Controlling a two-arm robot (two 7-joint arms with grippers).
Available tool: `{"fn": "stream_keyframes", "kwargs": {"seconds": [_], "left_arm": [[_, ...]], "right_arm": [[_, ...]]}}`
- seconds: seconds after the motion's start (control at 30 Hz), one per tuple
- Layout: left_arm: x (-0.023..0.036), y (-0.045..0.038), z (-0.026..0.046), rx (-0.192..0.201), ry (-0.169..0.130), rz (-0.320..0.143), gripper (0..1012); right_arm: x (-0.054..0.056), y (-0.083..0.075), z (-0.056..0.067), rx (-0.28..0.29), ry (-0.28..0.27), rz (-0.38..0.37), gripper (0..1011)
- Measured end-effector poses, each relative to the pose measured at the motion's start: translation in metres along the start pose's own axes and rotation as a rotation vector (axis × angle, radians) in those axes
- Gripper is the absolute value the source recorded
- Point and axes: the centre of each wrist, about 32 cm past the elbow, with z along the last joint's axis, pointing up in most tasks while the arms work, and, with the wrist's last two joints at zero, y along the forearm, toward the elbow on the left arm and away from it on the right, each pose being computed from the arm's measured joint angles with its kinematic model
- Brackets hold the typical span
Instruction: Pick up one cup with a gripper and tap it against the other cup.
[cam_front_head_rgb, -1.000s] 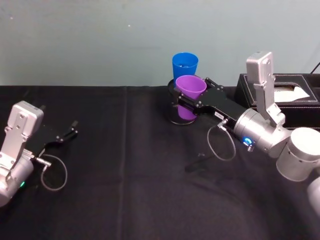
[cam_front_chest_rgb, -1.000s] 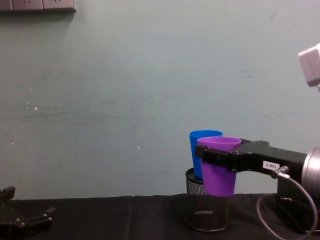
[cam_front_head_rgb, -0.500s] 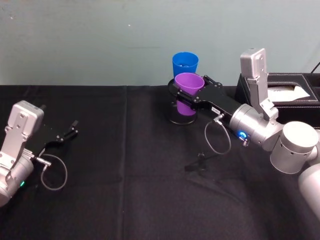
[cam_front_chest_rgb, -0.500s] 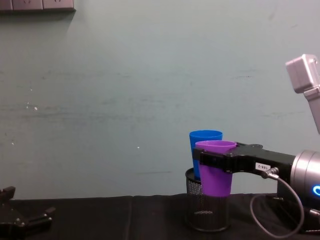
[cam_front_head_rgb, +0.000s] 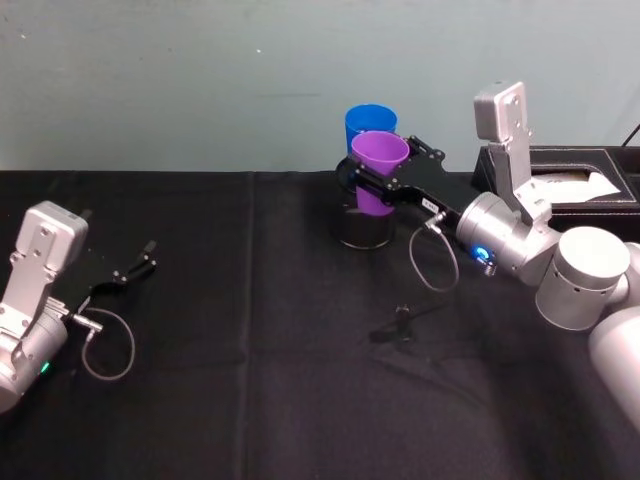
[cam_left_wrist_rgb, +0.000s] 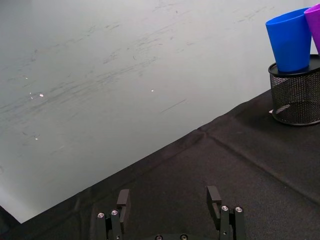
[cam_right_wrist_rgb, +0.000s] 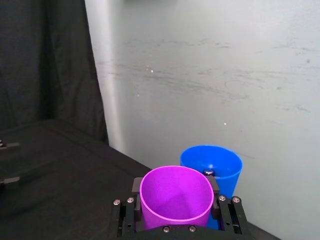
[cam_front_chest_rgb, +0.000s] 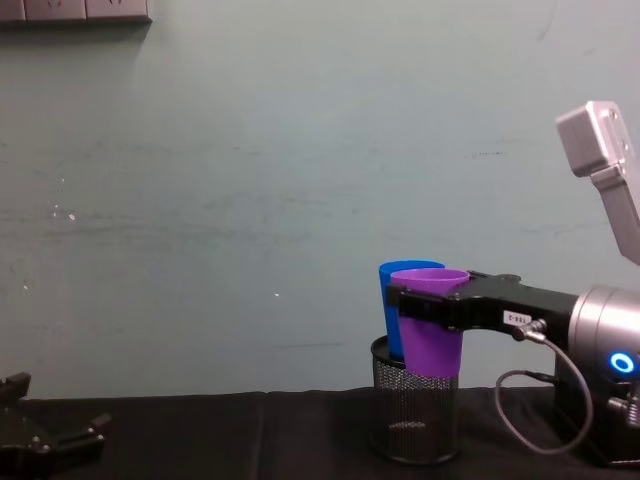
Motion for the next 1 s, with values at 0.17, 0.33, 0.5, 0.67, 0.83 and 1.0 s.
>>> {"fn": "stream_keyframes", "kwargs": {"seconds": [0.17, 0.33, 0.5, 0.67, 0.83, 1.0], "left_arm": [[0.0000, 0.0000, 0.0000, 0.000, 0.000, 0.000, 1000], [0.0000, 0.0000, 0.0000, 0.000, 0.000, 0.000, 1000], [0.0000, 0.0000, 0.0000, 0.000, 0.000, 0.000, 1000], [0.0000, 0.0000, 0.0000, 0.000, 0.000, 0.000, 1000], [0.0000, 0.0000, 0.0000, 0.000, 0.000, 0.000, 1000], [0.0000, 0.0000, 0.0000, 0.000, 0.000, 0.000, 1000]], "right_arm": [[0.002, 0.005, 0.003, 0.000, -0.005, -0.010, 751], [0.002, 0.007, 0.004, -0.001, -0.006, -0.019, 751], [0.003, 0.008, 0.005, -0.003, -0.007, -0.027, 751], [0.005, 0.010, 0.007, -0.004, -0.005, -0.035, 751], [0.007, 0.012, 0.009, -0.002, -0.004, -0.040, 751], [0.007, 0.014, 0.009, -0.001, 0.001, -0.043, 751]]}}
